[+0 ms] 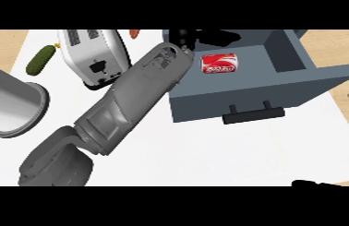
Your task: Pick up the can, place it into the drawer and close the drawer
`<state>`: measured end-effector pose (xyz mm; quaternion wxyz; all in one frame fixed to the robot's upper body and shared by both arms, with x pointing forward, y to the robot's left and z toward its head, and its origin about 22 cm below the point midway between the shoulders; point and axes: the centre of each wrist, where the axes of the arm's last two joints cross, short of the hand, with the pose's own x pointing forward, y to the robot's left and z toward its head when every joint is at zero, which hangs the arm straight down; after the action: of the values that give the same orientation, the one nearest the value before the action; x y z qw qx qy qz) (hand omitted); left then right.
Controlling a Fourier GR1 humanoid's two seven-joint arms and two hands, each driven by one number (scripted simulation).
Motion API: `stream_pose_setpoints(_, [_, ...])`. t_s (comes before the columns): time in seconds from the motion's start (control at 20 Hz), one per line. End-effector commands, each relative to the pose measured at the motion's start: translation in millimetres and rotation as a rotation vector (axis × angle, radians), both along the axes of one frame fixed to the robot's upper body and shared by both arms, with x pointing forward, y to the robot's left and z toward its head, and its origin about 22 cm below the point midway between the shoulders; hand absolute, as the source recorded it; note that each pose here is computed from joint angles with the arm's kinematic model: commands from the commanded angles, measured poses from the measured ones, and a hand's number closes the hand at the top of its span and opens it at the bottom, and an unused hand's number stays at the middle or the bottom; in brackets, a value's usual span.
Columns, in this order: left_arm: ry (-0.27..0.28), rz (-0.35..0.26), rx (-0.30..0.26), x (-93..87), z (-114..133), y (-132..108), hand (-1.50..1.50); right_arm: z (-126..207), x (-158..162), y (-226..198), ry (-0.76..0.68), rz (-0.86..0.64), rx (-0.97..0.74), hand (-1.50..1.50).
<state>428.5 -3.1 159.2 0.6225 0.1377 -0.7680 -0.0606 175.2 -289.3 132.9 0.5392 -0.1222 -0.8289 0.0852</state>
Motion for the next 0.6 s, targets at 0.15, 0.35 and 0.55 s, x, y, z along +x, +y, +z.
stream_pose_setpoints(0.15, [0.011,-0.021,-0.071,-3.7,7,-6,-1.50,11,4,8,-0.075,-0.005,-0.216,-1.50])
stream_pose_setpoints(0.35, [-0.014,-0.033,-0.109,-9.2,34,-21,-1.50,3,6,13,-0.077,0.000,-0.313,-1.50])
stream_pose_setpoints(0.55, [-0.048,-0.018,-0.122,-8.4,18,-14,-1.50,14,15,17,-0.085,-0.074,-0.472,-1.50])
